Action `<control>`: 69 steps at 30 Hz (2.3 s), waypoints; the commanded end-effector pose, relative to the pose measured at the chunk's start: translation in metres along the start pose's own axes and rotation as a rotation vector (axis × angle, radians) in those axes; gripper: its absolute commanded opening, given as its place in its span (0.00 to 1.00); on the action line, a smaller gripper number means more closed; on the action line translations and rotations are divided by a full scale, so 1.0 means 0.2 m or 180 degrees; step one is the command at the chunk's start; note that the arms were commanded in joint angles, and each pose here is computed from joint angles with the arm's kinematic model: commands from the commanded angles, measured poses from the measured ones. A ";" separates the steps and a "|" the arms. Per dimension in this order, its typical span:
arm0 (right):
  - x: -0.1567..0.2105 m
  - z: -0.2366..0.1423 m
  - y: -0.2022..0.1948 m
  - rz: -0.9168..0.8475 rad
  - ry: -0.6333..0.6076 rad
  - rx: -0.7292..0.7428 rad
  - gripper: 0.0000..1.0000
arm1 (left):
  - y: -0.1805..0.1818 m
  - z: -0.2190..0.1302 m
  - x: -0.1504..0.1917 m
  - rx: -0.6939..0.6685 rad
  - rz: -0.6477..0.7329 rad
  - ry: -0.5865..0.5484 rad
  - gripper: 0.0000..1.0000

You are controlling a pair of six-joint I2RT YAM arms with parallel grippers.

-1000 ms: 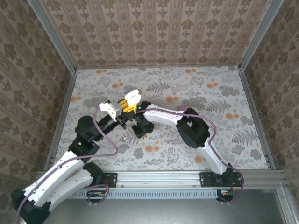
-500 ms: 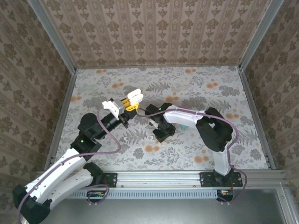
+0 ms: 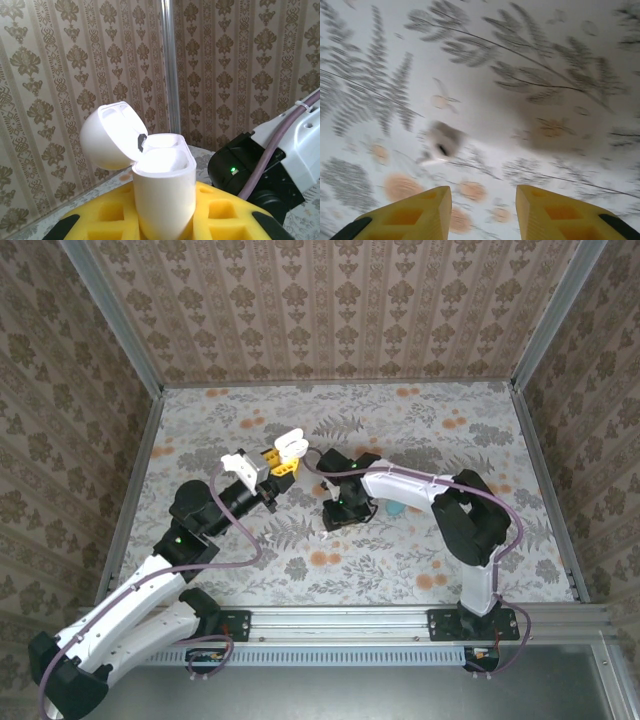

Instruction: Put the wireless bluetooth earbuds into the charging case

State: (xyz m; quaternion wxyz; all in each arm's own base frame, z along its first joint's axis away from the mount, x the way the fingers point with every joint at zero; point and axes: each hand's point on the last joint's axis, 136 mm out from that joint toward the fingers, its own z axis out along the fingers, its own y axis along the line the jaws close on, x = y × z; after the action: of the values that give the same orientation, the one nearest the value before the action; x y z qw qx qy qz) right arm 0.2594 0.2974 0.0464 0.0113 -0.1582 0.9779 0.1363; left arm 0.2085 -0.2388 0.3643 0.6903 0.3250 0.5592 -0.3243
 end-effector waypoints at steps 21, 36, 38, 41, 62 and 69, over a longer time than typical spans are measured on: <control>-0.03 0.14 0.10 0.0561 0.0125 0.0200 0.40 | 0.01 -0.10 -0.16 -0.0120 0.0250 -0.0280 0.21; -0.04 0.17 0.08 0.0171 0.0177 0.0708 0.38 | 0.01 -0.10 -0.15 -0.0120 0.0235 -0.0281 0.21; -0.04 0.18 0.08 0.0138 0.0195 0.0808 0.38 | 0.01 -0.10 -0.16 -0.0116 0.0238 -0.0291 0.21; -0.03 0.19 0.06 0.0134 0.0207 0.0934 0.38 | 0.01 -0.10 -0.16 -0.0117 0.0245 -0.0298 0.21; -0.01 0.18 0.07 0.0102 0.0179 0.0892 0.32 | 0.01 -0.11 -0.17 -0.0121 0.0251 -0.0318 0.21; 0.11 0.15 -0.04 -0.0412 0.0417 0.0980 0.31 | 0.01 -0.10 -0.17 -0.0108 0.0246 -0.0305 0.21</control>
State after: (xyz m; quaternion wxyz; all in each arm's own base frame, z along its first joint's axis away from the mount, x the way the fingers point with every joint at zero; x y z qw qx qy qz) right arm 0.2575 0.3208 0.0151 0.0133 -0.1809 0.9834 0.0081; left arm 0.1958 -0.2216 0.3836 0.7202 0.3201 0.5339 -0.3063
